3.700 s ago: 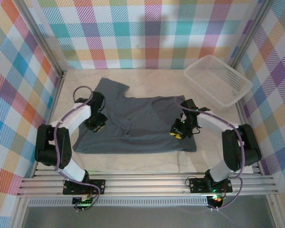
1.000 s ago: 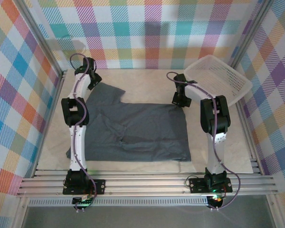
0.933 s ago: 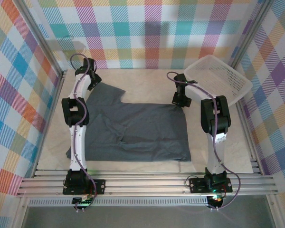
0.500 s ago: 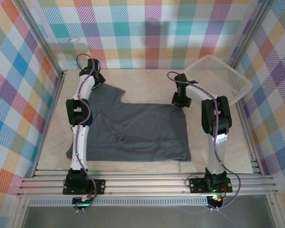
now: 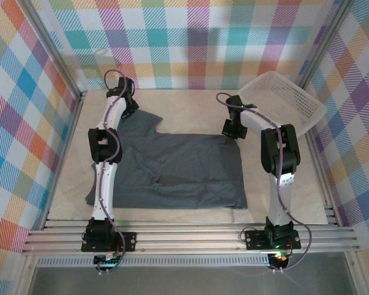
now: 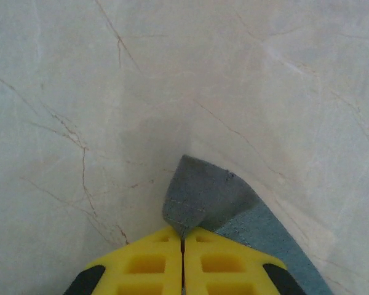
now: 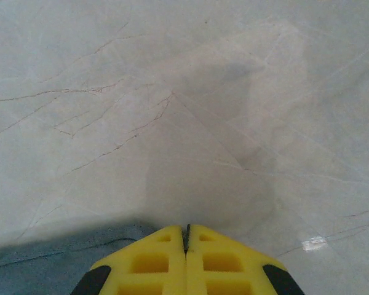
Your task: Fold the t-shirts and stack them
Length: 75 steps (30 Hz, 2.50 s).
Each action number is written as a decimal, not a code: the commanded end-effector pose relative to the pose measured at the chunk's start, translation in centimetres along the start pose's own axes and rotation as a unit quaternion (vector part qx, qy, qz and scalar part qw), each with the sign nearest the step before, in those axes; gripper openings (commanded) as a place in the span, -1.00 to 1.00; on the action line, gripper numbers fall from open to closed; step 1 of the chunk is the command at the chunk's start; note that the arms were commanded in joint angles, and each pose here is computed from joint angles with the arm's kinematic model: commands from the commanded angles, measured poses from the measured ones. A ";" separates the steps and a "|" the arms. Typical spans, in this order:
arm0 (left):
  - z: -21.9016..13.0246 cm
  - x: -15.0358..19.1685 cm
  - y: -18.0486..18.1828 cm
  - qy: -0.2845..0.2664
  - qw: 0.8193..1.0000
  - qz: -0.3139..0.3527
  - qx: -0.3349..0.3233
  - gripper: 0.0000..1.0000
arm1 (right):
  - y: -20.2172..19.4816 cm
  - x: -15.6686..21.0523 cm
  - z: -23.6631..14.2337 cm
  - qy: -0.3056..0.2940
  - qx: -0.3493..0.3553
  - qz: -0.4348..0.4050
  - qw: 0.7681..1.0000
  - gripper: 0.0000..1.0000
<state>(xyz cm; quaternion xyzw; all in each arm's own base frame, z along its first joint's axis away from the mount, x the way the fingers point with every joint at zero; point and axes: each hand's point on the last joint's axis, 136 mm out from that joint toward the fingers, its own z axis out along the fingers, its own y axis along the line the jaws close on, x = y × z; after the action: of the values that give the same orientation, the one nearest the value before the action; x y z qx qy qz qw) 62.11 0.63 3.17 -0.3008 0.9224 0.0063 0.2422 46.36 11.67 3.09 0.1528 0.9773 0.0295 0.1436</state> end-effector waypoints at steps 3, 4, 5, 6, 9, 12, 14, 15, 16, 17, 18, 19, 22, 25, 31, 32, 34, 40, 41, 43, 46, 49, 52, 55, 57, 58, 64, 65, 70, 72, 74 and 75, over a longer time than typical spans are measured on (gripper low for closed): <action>-2.1 0.0 0.4 0.012 1.000 -0.004 -0.005 -1.00 | 0.9 -1.1 -2.0 -0.019 -0.021 -0.013 1.000 -1.00; -2.7 -0.6 0.3 0.004 1.000 -0.007 0.000 -1.00 | 0.9 -1.2 -2.0 -0.019 -0.023 -0.014 0.999 -1.00; -3.3 -1.0 0.0 -0.002 1.000 -0.008 0.006 -1.00 | 0.9 -1.4 -2.1 -0.021 -0.024 -0.014 0.999 -1.00; -4.1 -1.6 -0.3 -0.010 1.000 -0.010 0.014 -1.00 | 0.8 -1.5 -2.2 -0.022 -0.024 -0.015 0.999 -1.00; -6.0 -2.8 -1.0 -0.027 0.999 -0.009 0.032 -1.00 | 0.7 -1.9 -2.4 -0.029 -0.027 -0.018 0.999 -1.00; -7.7 -3.3 -1.1 -0.033 0.999 -0.001 0.039 -1.00 | 0.7 -2.3 -2.9 -0.039 -0.033 -0.026 0.998 -1.00; -9.1 -3.4 -1.1 -0.035 0.999 0.004 0.042 -1.00 | 1.0 -2.7 -3.4 -0.049 -0.044 -0.034 0.997 -1.00; -9.8 -3.3 -1.1 -0.034 0.998 0.005 0.044 -1.00 | 1.2 -2.9 -3.6 -0.055 -0.049 -0.039 0.996 -1.00; -10.3 -3.2 -0.9 -0.034 0.998 0.005 0.045 -1.00 | 1.4 -3.1 -3.9 -0.059 -0.055 -0.044 0.996 -1.00; -11.5 -3.3 -1.0 -0.041 0.998 0.004 0.052 -1.00 | 1.6 -3.2 -4.2 -0.063 -0.059 -0.050 0.995 -1.00; -12.3 -3.1 -1.0 -0.045 0.997 0.004 0.059 -1.00 | 1.8 -3.4 -4.5 -0.066 -0.064 -0.055 0.994 -1.00; -13.2 -2.9 -0.9 -0.049 0.997 0.002 0.066 -1.00 | 1.9 -3.4 -4.7 -0.068 -0.068 -0.060 0.994 -1.00; -15.4 -1.5 0.3 -0.047 0.996 -0.010 0.074 -1.00 | 2.0 -3.5 -5.2 -0.072 -0.072 -0.070 0.992 -1.00; -17.4 0.7 1.7 -0.035 0.996 -0.019 0.086 -1.00 | 1.8 -3.5 -5.9 -0.077 -0.071 -0.073 0.992 -1.00; -20.8 6.2 5.6 -0.011 0.994 -0.043 0.096 -1.00 | 0.7 -2.7 -8.4 -0.098 -0.066 -0.057 0.991 -1.00; -21.7 7.2 6.6 -0.013 0.994 -0.047 0.095 -1.00 | 0.3 -2.3 -8.7 -0.100 -0.061 -0.053 0.992 -1.00; -22.5 9.4 8.8 -0.009 0.995 -0.053 0.084 -1.00 | -0.5 -1.3 -9.2 -0.100 -0.055 -0.047 0.992 -1.00; -24.7 15.3 15.3 -0.006 0.998 -0.057 0.033 -1.00 | -3.3 3.8 -8.6 -0.068 -0.035 -0.023 0.997 -1.00; -25.0 16.1 16.4 -0.009 0.998 -0.059 0.022 -1.00 | -3.7 4.7 -8.3 -0.058 -0.034 -0.018 0.998 -1.00; -25.4 17.5 18.5 -0.012 0.998 -0.066 -0.004 -1.00 | -4.4 6.5 -7.6 -0.035 -0.032 -0.009 0.999 -1.00; -25.7 19.0 20.9 -0.018 0.996 -0.078 -0.036 -1.00 | -5.0 8.4 -6.9 -0.014 -0.027 -0.004 1.000 -1.00; -25.8 19.6 22.2 -0.027 0.995 -0.084 -0.054 -1.00 | -5.3 9.6 -6.6 0.001 -0.021 -0.005 1.000 -1.00; -26.3 19.6 23.7 -0.042 0.991 -0.095 -0.084 -1.00 | -5.7 10.2 -6.7 0.005 -0.010 -0.009 1.000 -1.00; -27.2 19.2 24.8 -0.063 0.987 -0.104 -0.107 -1.00 | -6.3 10.3 -6.9 0.004 0.002 -0.009 1.000 -1.00; -27.7 18.8 25.0 -0.075 0.985 -0.108 -0.109 -1.00 | -6.4 10.2 -7.3 0.000 0.003 -0.011 1.000 -1.00; -28.0 18.6 25.2 -0.080 0.984 -0.109 -0.112 -1.00 | -6.4 10.2 -7.5 -0.002 0.003 -0.013 1.000 -1.00; -29.2 18.9 26.0 -0.086 0.981 -0.125 -0.120 -1.00 | -6.5 10.8 -8.5 -0.010 0.010 -0.037 0.999 -1.00; -29.2 19.2 26.1 -0.084 0.981 -0.129 -0.118 -1.00 | -6.5 11.1 -8.6 -0.009 0.010 -0.040 0.999 -1.00; -28.0 21.2 26.3 -0.057 0.984 -0.129 -0.112 -1.00 | -6.9 13.2 -8.2 0.011 0.011 -0.039 0.999 -1.00; -27.3 22.0 26.4 -0.042 0.984 -0.129 -0.115 -1.00 | -7.4 14.1 -7.8 0.024 0.017 -0.031 0.999 -1.00; -27.1 22.5 26.7 -0.036 0.983 -0.132 -0.120 -1.00 | -8.4 15.0 -7.4 0.036 0.036 -0.019 0.999 -1.00; -26.9 22.9 27.0 -0.033 0.983 -0.134 -0.124 -1.00 | -8.7 15.3 -7.3 0.039 0.042 -0.014 0.998 -1.00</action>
<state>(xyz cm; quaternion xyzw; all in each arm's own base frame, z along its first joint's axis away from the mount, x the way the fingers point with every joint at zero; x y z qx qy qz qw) 20.58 5.82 14.05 -0.4394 0.8567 0.0881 0.2556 29.43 8.99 5.37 0.1212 0.9854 0.0140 0.1183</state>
